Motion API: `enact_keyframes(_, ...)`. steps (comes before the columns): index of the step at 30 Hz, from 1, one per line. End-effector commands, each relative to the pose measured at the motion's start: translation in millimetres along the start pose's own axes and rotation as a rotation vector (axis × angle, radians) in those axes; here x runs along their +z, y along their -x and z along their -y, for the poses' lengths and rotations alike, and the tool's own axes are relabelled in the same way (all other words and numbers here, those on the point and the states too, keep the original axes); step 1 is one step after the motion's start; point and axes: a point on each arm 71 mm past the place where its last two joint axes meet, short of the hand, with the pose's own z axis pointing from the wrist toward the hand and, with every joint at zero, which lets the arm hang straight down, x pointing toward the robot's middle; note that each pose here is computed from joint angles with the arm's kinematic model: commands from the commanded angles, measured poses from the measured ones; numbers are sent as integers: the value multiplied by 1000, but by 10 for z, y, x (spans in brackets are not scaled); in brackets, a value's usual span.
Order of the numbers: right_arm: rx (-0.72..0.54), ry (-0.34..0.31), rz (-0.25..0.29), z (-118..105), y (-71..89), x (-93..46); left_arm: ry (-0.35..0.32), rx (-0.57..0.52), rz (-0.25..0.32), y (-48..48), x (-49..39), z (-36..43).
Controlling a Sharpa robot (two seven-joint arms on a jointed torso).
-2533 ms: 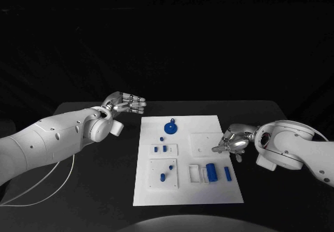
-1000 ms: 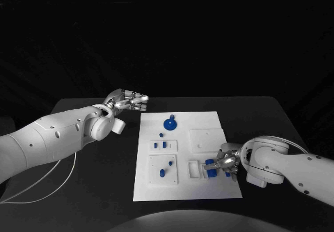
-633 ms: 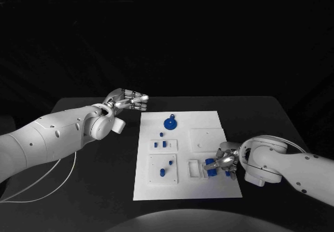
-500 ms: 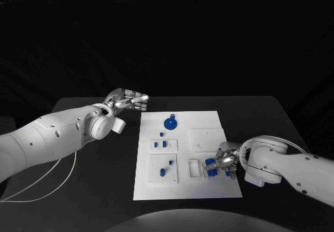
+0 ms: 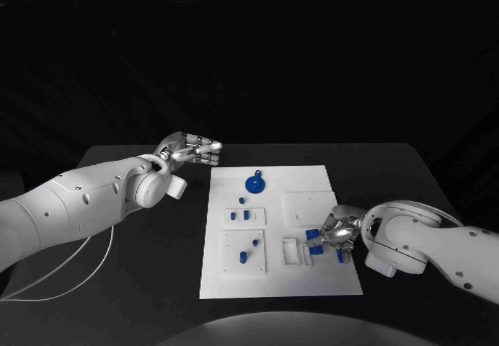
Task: Assemble the parts on the task board
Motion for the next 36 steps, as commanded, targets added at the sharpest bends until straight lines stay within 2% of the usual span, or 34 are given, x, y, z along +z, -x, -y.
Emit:
enact_keyframes(1,88,-26,-14,-24,30,-49,1,-12,-13,-16,0,-2)
enact_keyframes(11,106,-9,-63,-127,72,-120,7,-12,-18,-22,3,-7)
enact_keyframes(22,57,-18,-148,-135,-86,-69,11,-13,-23,-36,13,-8)
enact_keyframes(30,13,-22,-166,-176,-234,25,12,-16,-32,-53,19,-7)
enact_keyframes(36,9,-15,-135,-240,-279,71,13,-16,-32,-48,14,-9)
